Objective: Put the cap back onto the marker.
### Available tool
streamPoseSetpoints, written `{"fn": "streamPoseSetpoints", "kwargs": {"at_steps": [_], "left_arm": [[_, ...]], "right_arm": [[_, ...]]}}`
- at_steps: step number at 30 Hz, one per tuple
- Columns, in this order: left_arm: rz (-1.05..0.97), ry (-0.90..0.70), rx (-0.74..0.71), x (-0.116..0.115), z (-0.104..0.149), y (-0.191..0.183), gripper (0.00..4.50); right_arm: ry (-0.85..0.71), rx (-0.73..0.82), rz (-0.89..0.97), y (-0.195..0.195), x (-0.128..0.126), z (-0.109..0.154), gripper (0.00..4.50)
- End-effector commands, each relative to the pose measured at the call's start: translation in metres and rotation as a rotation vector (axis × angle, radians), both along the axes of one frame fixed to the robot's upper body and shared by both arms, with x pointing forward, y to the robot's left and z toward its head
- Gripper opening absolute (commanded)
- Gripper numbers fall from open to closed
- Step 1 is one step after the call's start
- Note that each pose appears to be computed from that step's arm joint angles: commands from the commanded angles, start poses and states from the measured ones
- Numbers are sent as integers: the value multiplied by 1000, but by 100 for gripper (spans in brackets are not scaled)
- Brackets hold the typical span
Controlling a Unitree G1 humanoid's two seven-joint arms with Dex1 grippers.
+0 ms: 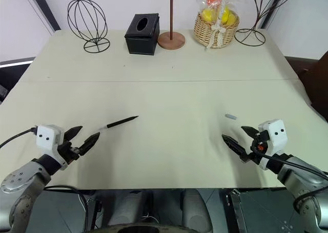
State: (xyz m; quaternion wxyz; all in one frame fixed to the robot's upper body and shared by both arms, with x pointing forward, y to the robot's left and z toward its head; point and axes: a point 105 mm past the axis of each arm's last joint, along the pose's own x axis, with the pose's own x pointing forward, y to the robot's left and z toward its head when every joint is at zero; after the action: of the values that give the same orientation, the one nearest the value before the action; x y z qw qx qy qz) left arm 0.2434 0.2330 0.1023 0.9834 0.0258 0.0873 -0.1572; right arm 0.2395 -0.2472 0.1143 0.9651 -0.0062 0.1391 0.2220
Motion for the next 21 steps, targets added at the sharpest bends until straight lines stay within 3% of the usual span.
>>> {"fn": "streamPoseSetpoints", "kwargs": {"at_steps": [1, 21], "left_arm": [[-9, -44, -4, 1, 12, -4, 373], [-12, -49, 4, 4, 9, -4, 373]], "right_arm": [[-41, -2, -3, 1, 2, 7, 445], [-59, -3, -22, 0, 4, 7, 445]]}}
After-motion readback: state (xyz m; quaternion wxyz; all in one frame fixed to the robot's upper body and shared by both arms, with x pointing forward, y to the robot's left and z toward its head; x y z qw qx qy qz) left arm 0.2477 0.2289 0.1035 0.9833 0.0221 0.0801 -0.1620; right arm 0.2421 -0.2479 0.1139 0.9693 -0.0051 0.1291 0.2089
